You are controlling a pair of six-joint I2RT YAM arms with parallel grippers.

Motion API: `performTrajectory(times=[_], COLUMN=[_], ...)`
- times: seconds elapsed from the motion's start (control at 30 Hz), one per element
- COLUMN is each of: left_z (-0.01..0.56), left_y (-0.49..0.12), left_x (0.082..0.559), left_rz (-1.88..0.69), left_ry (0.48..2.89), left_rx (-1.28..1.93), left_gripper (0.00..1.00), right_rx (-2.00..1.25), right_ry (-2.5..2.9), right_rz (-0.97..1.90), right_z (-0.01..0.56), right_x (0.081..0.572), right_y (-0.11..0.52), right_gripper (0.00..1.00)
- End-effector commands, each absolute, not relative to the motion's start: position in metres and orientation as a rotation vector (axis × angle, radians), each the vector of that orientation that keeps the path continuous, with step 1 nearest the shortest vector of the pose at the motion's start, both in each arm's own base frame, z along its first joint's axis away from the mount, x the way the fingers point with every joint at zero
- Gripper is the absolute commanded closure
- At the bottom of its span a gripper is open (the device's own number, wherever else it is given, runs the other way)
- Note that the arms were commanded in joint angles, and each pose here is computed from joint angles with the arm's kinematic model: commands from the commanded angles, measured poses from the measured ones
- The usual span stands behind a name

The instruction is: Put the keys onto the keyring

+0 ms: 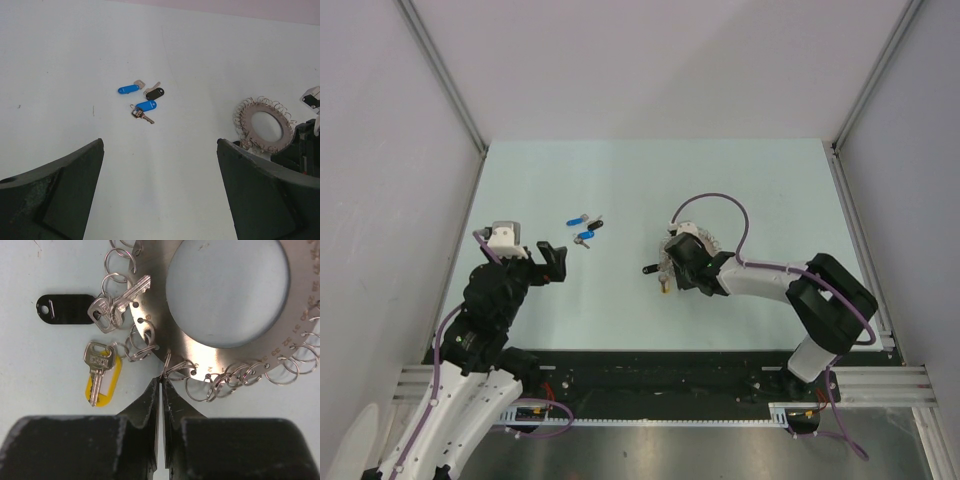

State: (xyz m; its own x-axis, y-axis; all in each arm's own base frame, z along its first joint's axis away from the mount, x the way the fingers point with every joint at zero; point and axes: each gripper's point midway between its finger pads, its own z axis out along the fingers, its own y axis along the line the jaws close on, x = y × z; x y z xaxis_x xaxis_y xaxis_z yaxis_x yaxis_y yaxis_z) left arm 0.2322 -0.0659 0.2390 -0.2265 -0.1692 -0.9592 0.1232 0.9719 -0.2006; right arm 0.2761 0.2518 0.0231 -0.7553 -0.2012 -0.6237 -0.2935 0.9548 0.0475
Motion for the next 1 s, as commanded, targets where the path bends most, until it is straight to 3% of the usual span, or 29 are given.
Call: performTrajectory(times=[0.0,0.07,0.33,0.57,0.97], left_z=[0.250,0.251,0.249,0.248,0.248], left_y=[-0.067,-0.067,-0.069,-0.069,-0.069], left_x=[0.233,0.233,0.235,0.235,0.236], left_rz=[-0.282,-0.284,-0.288,-0.290,-0.292], left_ry=[1.755,1.754,1.762,1.767,1.767], left_rx=[-0.021,-0.020,-0.016,-0.014,-0.016], left_gripper=[0.00,0.00,0.00,0.00,0.00], right_rx=[-0.269,-0.237,-0.166,-0.195,-0.190], right_ry=[2.343,2.342,2.377,2.371,2.439], right_rz=[0.135,0.126,0.111,0.185,0.169], right_z=[0.067,0.074,0.070,0.069,0.042], right_x=[0.296,0.296,0.304,0.304,0.303], right_y=[0.238,0.230,0.211,0.227,0.227], right_gripper=[0.92,0.86,0.84,0.75,0.76])
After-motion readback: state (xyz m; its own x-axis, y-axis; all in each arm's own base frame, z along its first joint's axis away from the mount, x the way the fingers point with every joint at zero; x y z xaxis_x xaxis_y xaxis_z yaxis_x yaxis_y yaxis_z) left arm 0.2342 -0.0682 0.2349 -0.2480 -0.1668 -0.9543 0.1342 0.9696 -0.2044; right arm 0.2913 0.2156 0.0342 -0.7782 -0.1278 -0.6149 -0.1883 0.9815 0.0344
